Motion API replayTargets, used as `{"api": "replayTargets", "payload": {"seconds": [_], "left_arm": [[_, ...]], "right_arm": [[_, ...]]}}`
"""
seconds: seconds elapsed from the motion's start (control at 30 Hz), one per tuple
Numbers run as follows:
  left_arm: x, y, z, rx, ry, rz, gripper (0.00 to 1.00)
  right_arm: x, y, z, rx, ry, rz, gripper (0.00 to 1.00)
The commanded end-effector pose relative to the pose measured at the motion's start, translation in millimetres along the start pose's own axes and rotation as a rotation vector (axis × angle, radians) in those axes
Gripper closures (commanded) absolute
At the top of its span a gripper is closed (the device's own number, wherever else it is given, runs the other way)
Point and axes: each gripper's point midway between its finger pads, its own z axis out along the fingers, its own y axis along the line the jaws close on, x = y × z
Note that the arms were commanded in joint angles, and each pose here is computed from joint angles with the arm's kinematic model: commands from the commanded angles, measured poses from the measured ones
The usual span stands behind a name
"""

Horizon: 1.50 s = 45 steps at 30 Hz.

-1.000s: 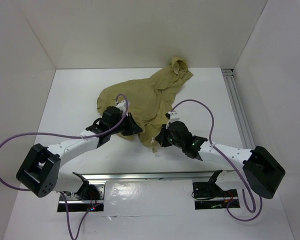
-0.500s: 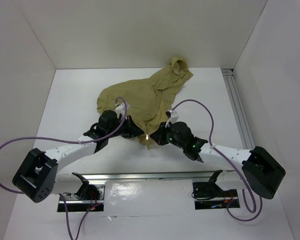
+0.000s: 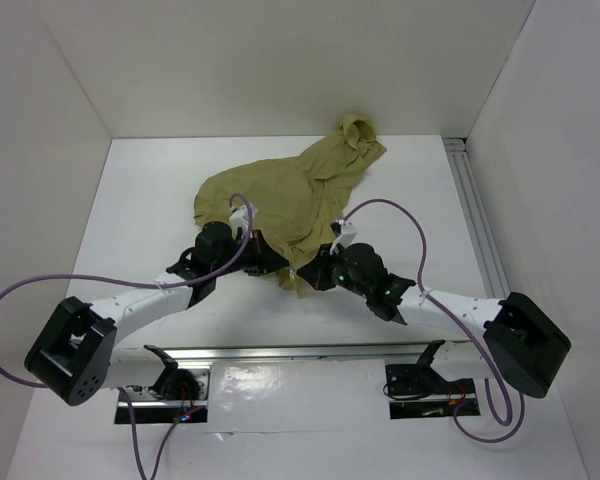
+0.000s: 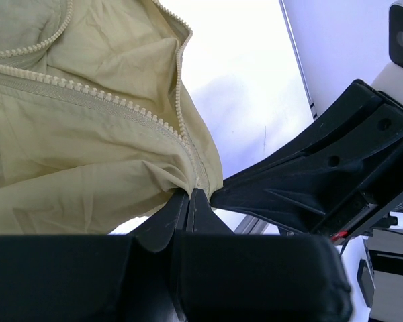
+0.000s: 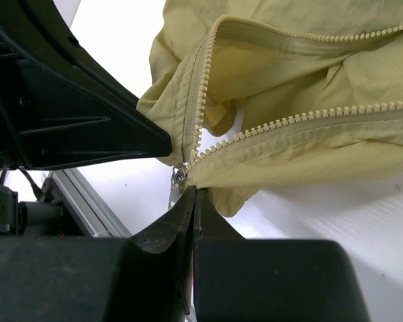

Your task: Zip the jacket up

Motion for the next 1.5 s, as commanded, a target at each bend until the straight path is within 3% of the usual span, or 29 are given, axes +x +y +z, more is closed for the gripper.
{"api": "replayTargets", "payload": {"seconds": [0.0,0.3,1.47], "left_arm": [[-10.7,-15.1,-3.6,0.065,-0.039,0.027,1.00],[-22.8,-1.8,-5.1,-0.047,-0.081,0.006,1.00],[-11.5,-9.0,-5.9,0.013,-0.054,-0.054,1.00]], "right_arm": [[-9.7,12.4,-0.9,-0.052,-0.049,-0.002,1.00],[-10.4,9.5,-7.1,-0.037,-0.061,0.017,1.00],[-16.2,17.8,3.2,-0.070,-0.071,0.006,1.00]]}}
